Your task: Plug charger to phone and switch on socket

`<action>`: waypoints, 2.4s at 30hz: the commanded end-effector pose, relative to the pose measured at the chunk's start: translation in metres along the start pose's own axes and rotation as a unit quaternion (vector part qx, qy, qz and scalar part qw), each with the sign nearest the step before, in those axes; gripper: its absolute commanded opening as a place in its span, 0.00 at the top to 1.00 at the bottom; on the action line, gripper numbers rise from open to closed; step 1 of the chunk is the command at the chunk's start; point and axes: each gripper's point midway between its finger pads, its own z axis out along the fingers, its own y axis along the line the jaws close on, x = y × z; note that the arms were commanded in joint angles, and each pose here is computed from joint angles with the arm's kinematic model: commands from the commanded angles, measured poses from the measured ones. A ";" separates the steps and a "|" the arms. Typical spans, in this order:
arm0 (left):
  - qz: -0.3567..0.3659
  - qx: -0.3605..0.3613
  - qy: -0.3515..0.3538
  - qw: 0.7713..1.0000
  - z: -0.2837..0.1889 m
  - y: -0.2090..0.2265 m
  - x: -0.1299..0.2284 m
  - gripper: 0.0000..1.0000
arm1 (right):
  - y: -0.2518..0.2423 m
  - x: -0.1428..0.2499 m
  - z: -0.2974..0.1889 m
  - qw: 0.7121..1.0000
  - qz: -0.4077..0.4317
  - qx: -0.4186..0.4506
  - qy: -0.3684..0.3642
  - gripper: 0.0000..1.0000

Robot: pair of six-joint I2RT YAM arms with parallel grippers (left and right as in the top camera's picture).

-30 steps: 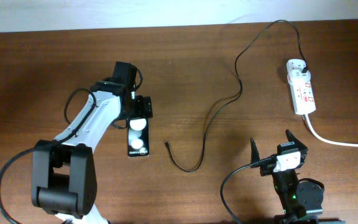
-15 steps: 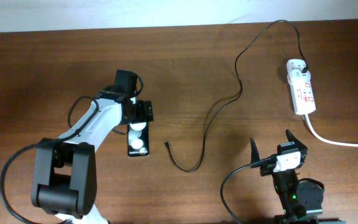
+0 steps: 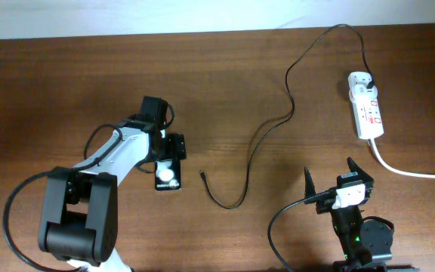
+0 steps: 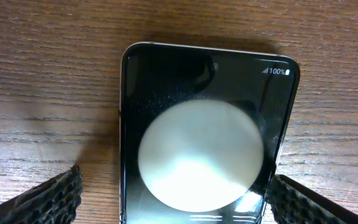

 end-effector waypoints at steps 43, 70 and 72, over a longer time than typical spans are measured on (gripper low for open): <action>0.026 -0.013 0.025 0.999 0.014 -0.008 0.030 0.07 | 0.001 0.002 0.000 1.000 0.002 -0.001 0.002 0.01; 0.025 0.032 0.037 0.998 0.013 -0.024 0.034 0.01 | 0.001 0.002 0.000 1.000 0.002 -0.001 0.002 0.01; 0.025 0.033 0.038 0.998 0.013 -0.024 0.034 0.01 | 0.001 0.002 0.000 1.000 0.002 -0.001 0.002 0.01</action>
